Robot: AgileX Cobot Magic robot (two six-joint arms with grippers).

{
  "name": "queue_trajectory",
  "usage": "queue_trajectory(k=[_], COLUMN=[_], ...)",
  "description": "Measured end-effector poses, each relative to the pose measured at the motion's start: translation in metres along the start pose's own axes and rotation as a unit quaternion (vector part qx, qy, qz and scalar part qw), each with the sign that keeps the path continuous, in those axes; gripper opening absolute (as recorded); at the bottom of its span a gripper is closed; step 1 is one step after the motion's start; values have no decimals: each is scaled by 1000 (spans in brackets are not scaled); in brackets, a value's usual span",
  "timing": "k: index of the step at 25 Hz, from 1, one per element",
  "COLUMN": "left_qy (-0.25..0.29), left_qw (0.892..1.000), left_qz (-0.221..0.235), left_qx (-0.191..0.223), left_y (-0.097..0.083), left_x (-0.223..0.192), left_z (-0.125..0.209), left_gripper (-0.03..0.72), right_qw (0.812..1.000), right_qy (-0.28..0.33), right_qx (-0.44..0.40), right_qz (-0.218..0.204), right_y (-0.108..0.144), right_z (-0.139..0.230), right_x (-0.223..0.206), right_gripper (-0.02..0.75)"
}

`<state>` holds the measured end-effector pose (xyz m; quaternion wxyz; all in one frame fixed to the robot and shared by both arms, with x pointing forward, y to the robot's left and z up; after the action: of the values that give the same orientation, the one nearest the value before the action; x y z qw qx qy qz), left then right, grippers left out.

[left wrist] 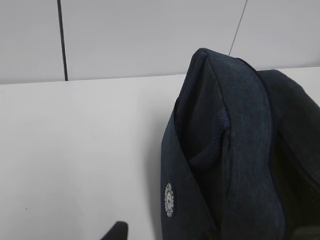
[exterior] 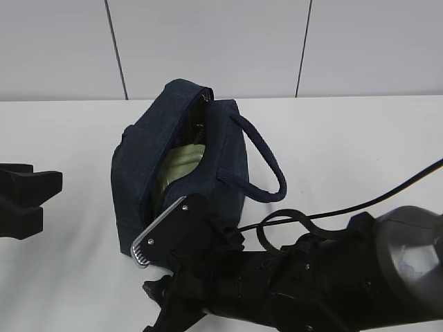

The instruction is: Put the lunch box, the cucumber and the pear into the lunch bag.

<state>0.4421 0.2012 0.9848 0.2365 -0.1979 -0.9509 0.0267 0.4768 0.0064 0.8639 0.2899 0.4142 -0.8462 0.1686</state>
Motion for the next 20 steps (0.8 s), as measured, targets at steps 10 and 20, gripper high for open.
queue_trajectory(k=[10, 20], left_qy=[0, 0], left_qw=[1000, 1000], left_qz=[0, 0], left_qx=[0, 5], left_y=[0, 0], left_x=[0, 0], left_z=[0, 0], left_gripper=[276, 276], right_qw=[999, 999], right_qy=[-16, -31], right_qx=[-2, -1], right_qz=[29, 34], right_y=[-8, -10], right_z=[-5, -9], right_x=[0, -1], right_gripper=[358, 358])
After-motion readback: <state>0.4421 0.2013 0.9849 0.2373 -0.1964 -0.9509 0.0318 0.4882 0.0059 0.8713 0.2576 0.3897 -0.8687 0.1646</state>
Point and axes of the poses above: a point on each arm's last joint axis where the gripper is mounted, x pointing back along that axis away from the gripper, y along the wrist's bending axis when the last joint is at zero, z = x × y, the point moved 5 cm from there along -x, pointing out along that axis toward the gripper, and after that the axes turned 2 degrees about x, right-handed, at the moved point
